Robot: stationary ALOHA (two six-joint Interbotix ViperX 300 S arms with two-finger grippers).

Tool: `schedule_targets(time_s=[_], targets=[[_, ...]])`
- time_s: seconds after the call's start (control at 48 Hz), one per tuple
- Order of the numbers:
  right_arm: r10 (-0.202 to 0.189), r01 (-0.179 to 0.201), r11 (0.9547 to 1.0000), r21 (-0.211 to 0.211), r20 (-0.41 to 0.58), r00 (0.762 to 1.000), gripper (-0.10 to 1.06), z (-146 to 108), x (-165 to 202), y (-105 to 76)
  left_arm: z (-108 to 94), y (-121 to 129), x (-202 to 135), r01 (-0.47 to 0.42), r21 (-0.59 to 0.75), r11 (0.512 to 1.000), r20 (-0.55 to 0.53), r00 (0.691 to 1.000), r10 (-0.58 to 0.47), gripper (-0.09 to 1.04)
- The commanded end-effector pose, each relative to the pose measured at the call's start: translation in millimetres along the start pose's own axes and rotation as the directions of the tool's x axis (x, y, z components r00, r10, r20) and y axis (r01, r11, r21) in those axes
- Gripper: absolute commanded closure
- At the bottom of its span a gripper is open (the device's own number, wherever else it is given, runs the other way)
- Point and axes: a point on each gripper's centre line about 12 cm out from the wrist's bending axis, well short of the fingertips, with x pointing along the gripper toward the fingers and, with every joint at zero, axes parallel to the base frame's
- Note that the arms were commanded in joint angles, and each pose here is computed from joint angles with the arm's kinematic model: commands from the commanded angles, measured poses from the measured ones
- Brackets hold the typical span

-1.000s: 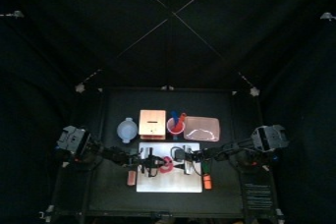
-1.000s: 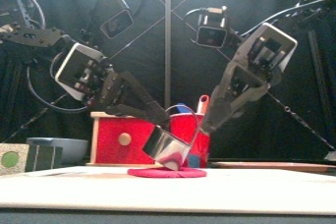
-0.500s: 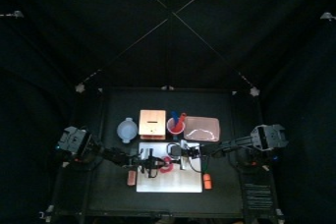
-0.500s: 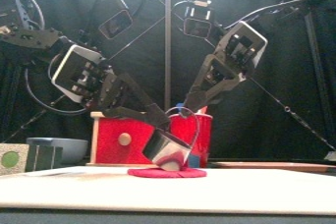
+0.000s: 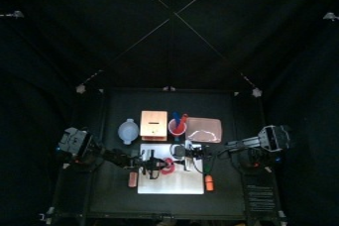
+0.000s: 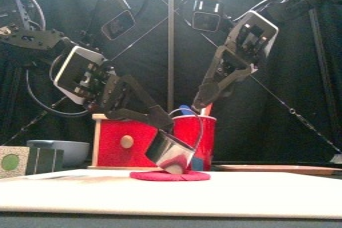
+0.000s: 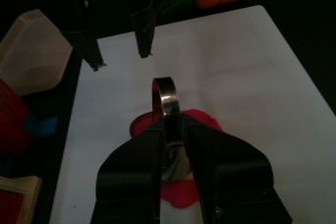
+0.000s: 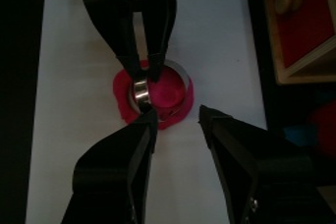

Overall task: Get the cutter from the drawer then cut the dough then place the extra dough in the bowl
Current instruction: Place the extra dough in the bowl

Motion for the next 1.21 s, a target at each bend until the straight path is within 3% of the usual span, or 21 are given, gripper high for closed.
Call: schedule_targets(time_s=[0.021,0.875,1.208], targets=[[0.02,-0.02,0.9998,0.007,0.048,0.999,0.19,12,-8,6.7,10,3,0,-0.011,-0.009,1.0,0.032,0.999,0.011,0.34],[0.048,-0.047,0.9988,-0.008,0.03,0.998,0.2,8,35,18.2,9,3,-1,-0.01,-0.006,1.0,0.031,0.999,0.01,0.34],[0.048,-0.048,0.9988,-0.008,0.03,0.998,0.38,10,35,19.0,13,4,-2,-0.009,-0.005,1.0,0.042,0.999,0.009,0.34]])
